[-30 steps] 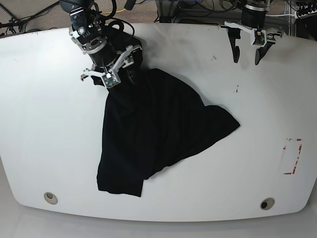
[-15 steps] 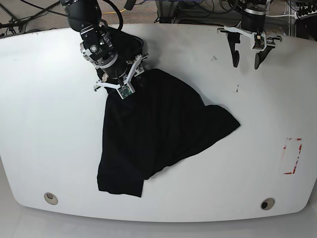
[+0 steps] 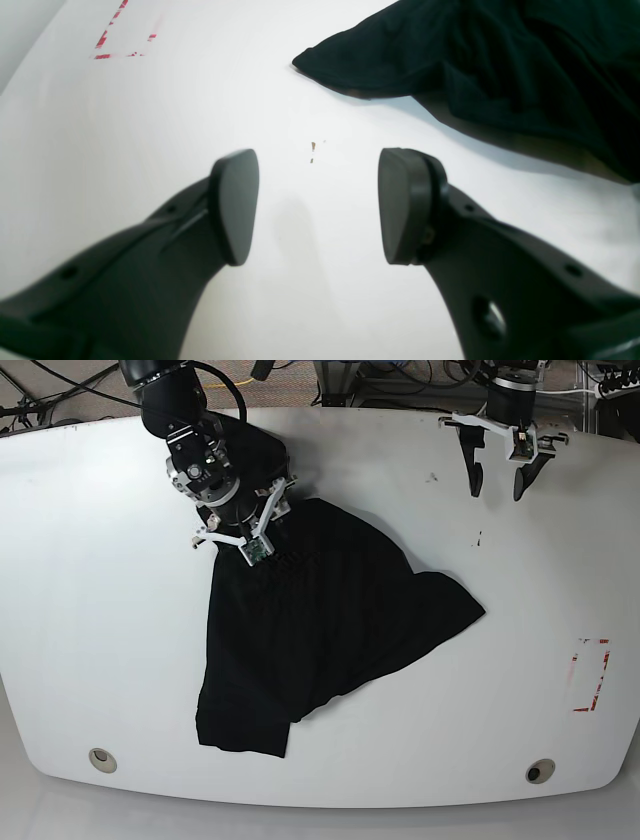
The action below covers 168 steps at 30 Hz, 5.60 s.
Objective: Fold the T-shirt properly
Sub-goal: 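Lower the right gripper onto the bunched shirt and grasp it, then lower the left gripper and grasp the shirt edge opposite the right gripper, then lift the shirt with both grippers and spread it apart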
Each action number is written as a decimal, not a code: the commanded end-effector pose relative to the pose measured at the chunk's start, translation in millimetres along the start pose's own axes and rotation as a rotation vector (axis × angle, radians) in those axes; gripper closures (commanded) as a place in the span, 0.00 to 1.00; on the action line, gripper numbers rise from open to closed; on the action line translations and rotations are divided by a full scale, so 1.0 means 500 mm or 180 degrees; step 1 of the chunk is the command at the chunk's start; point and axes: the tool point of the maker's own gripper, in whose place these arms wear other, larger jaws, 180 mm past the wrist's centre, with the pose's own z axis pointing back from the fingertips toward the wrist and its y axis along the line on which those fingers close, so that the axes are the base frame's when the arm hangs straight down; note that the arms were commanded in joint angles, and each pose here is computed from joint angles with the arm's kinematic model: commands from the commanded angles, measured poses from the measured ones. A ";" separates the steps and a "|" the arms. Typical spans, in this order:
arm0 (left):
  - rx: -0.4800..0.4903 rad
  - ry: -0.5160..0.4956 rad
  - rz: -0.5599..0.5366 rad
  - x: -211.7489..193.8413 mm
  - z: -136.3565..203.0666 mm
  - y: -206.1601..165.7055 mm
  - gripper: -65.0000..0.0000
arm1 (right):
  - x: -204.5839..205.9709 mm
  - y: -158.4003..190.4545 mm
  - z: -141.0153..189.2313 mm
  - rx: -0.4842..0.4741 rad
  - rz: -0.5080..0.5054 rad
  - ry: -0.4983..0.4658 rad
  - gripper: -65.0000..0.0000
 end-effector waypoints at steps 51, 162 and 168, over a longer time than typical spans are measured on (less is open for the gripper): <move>0.0318 -0.0054 0.0114 0.070 -0.112 0.050 0.45 | 0.067 -0.052 -0.011 -0.0195 -0.0152 -0.0270 1.00; 0.0282 0.1028 0.0628 0.109 -0.361 0.187 1.00 | 0.023 -0.619 0.224 -0.2344 -0.1844 -0.0675 1.00; 0.0351 0.1329 0.0591 0.032 -0.303 0.207 1.00 | -0.066 -0.597 0.218 -0.2315 -0.2126 -0.0313 1.00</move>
